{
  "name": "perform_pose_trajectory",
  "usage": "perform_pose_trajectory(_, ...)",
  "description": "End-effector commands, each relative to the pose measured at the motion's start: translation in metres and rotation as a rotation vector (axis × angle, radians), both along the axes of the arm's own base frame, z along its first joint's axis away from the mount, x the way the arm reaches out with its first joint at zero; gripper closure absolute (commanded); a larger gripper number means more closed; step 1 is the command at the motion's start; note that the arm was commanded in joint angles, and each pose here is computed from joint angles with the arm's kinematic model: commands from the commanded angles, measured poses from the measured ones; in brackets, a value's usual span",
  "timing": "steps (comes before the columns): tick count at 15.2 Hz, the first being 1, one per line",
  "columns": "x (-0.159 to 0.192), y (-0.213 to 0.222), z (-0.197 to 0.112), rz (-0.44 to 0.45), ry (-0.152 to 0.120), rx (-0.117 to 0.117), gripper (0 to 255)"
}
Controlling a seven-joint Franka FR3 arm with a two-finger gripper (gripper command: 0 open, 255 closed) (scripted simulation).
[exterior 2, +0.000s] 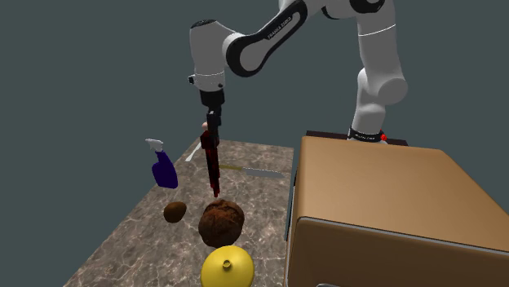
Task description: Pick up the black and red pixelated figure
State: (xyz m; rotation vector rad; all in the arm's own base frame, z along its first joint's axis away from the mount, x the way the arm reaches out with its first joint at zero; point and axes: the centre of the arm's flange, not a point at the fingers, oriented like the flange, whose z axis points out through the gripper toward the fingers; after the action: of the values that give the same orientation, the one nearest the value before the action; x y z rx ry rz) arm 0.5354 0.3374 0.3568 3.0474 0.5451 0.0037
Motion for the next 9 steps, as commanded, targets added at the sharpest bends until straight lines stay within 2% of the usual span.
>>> perform_pose_trajectory(1, 0.004, 0.006, -0.011, 0.003, -0.002, 0.000, 0)
perform_pose_trajectory(8, 0.004, 0.006, -0.040, 0.003, -0.002, 0.000, 0)
perform_pose_trajectory(9, 0.004, 0.005, -0.040, 0.003, -0.002, 0.000, 255)
